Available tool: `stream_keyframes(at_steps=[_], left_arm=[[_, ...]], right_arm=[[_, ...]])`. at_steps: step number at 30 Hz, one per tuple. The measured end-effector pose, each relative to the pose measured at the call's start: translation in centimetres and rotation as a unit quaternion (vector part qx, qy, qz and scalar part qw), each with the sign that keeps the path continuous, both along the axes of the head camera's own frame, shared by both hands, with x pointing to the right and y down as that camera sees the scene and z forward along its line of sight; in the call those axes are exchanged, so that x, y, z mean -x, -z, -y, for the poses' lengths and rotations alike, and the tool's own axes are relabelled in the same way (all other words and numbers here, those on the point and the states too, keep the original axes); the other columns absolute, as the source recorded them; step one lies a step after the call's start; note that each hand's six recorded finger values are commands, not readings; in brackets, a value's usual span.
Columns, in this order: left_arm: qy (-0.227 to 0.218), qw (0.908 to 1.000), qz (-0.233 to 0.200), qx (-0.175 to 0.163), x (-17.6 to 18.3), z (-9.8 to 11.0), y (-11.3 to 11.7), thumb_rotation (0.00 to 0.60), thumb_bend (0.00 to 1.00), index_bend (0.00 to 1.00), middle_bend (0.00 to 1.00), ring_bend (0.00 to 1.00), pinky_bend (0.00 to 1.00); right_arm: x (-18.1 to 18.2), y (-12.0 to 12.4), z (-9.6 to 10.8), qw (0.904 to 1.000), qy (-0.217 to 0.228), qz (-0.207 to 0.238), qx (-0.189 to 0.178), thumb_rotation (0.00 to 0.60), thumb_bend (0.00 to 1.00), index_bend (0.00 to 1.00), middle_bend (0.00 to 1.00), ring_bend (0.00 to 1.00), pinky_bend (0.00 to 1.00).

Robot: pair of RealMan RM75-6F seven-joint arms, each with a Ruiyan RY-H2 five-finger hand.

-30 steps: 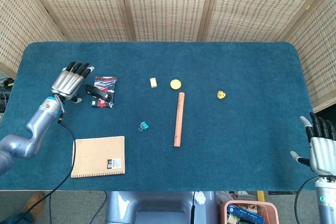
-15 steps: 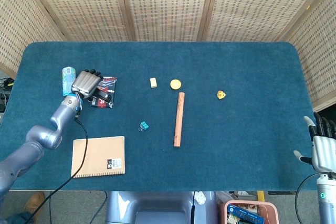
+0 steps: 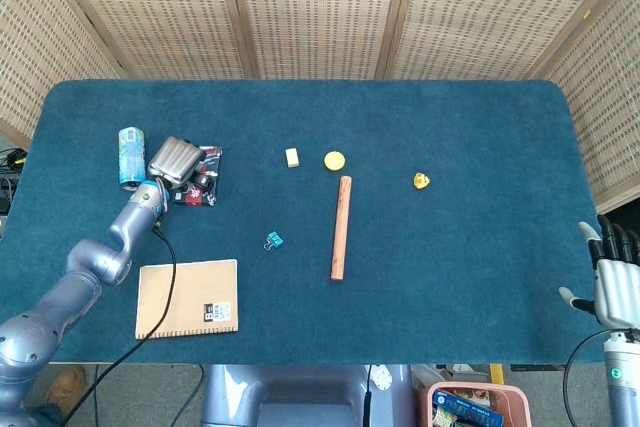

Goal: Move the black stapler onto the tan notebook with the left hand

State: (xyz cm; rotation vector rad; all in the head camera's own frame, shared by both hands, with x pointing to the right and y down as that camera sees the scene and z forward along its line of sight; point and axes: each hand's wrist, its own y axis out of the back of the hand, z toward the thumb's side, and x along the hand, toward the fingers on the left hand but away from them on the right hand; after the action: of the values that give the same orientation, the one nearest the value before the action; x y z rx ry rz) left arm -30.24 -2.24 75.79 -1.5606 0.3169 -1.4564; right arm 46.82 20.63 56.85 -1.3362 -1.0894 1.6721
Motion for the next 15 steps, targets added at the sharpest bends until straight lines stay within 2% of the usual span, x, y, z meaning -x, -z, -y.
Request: stream_keyframes(at_steps=[7, 12, 15], left_arm=[[-0.013, 0.9997, -0.012, -0.016, 0.7, 0.2, 1.2, 0.6, 0.42, 0.67, 0.51, 0.43, 0.5], [-0.048, 0.9979, -0.022, -0.036, 1.1, 0.2, 3.4, 0.6, 0.43, 0.68, 0.52, 0.44, 0.51], [-0.073, 0.996, -0.031, -0.041, 1.1, -0.6, 4.8, 0.6, 0.43, 0.68, 0.52, 0.44, 0.51]], right_arm=[[0.2, 0.1, -0.1, 1.0, 0.003, 0.003, 0.0, 0.6, 0.0, 0.0, 0.0, 0.0, 0.0], [0.5, 0.2, -0.2, 0.9999, 0.007, 0.007, 0.0, 0.6, 0.0, 0.0, 0.0, 0.0, 0.0], [0.7, 0.4, -0.2, 0.9999, 0.01, 0.01, -0.002, 0.6, 0.0, 0.0, 0.0, 0.0, 0.0]])
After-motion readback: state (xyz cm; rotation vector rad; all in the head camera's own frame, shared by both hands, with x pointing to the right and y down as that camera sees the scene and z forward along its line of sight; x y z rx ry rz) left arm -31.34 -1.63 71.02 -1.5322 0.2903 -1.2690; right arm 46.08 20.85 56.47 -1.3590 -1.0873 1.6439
